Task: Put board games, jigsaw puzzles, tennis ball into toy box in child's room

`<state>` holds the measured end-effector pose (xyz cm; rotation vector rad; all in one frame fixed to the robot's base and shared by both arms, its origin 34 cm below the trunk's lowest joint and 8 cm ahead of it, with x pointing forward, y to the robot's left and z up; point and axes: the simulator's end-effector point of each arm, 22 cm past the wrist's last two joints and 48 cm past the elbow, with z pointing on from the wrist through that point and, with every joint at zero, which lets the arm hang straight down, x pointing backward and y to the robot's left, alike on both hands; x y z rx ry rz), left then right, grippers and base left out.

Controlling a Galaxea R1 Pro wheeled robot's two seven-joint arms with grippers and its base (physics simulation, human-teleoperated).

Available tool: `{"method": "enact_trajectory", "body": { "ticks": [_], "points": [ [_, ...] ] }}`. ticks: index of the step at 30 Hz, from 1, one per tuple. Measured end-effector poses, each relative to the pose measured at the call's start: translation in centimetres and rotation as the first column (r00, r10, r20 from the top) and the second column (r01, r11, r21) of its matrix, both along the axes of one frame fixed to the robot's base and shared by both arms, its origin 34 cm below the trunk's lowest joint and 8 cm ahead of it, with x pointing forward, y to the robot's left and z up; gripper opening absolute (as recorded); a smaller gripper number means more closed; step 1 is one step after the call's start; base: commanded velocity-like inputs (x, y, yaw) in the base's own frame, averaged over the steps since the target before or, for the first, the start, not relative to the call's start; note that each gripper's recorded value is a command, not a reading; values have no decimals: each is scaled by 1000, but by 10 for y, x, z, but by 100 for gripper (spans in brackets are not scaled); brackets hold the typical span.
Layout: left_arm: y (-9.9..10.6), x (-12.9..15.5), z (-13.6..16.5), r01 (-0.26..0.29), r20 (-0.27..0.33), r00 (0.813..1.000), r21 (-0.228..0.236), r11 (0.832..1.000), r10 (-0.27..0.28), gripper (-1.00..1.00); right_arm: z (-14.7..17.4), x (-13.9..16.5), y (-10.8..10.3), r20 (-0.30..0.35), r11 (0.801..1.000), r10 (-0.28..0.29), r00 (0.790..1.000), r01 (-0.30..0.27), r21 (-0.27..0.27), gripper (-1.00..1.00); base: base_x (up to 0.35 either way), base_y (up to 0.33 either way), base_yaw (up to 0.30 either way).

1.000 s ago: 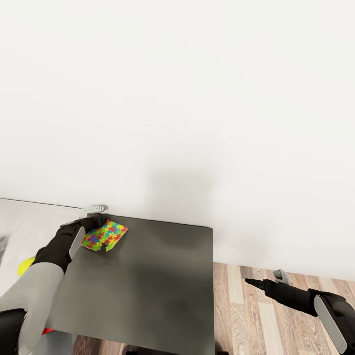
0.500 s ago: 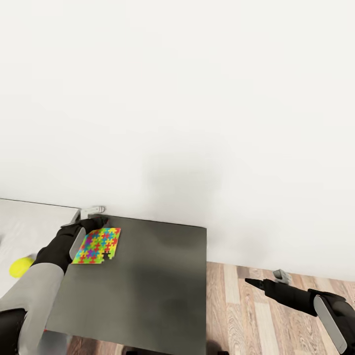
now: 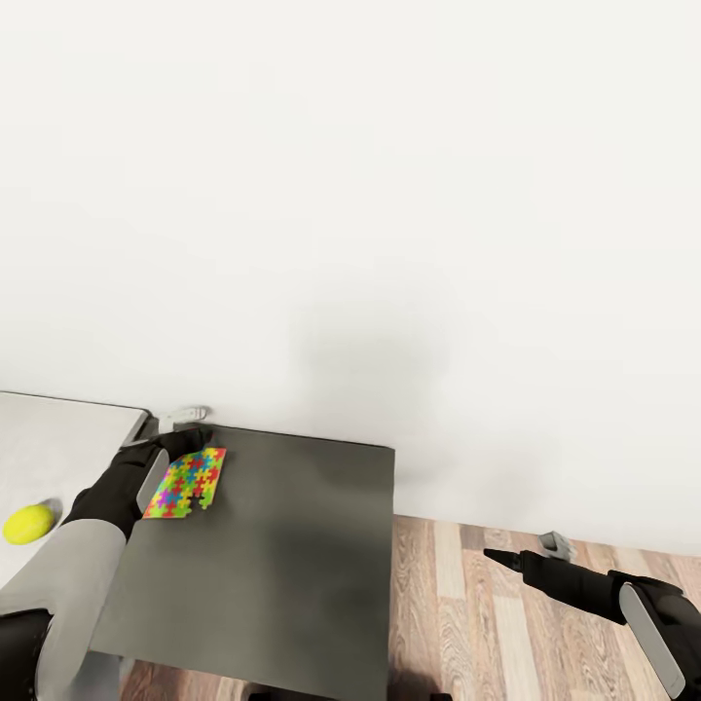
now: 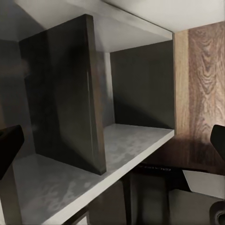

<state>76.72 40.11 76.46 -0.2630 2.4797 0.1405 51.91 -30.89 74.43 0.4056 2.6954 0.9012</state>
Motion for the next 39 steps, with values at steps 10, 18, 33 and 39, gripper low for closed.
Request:
{"method": "enact_trajectory", "body": {
  "ticks": [10, 18, 33, 39],
  "points": [
    [1, 0, 1, -2, 2, 1000, 2, 1000, 2, 100, 0, 0, 0, 2, 1000, 2, 1000, -2, -1, 100, -1, -5, 0],
    [2, 2, 0, -2, 6, 1000, 6, 1000, 2, 100, -4, -2, 0, -8, 1000, 0, 1000, 0, -1, 100, 0, 0, 0],
    [10, 4, -3, -8, 13, 1000, 13, 1000, 7, 100, -12, -7, 0, -27, 1000, 0, 1000, 0, -1, 100, 0, 0, 0],
    [15, 18, 18, -6, 62, 998, 23, 1000, 5, 100, -11, -7, 0, -25, 1000, 0, 1000, 0, -1, 100, 0, 0, 0]
  ]
}}
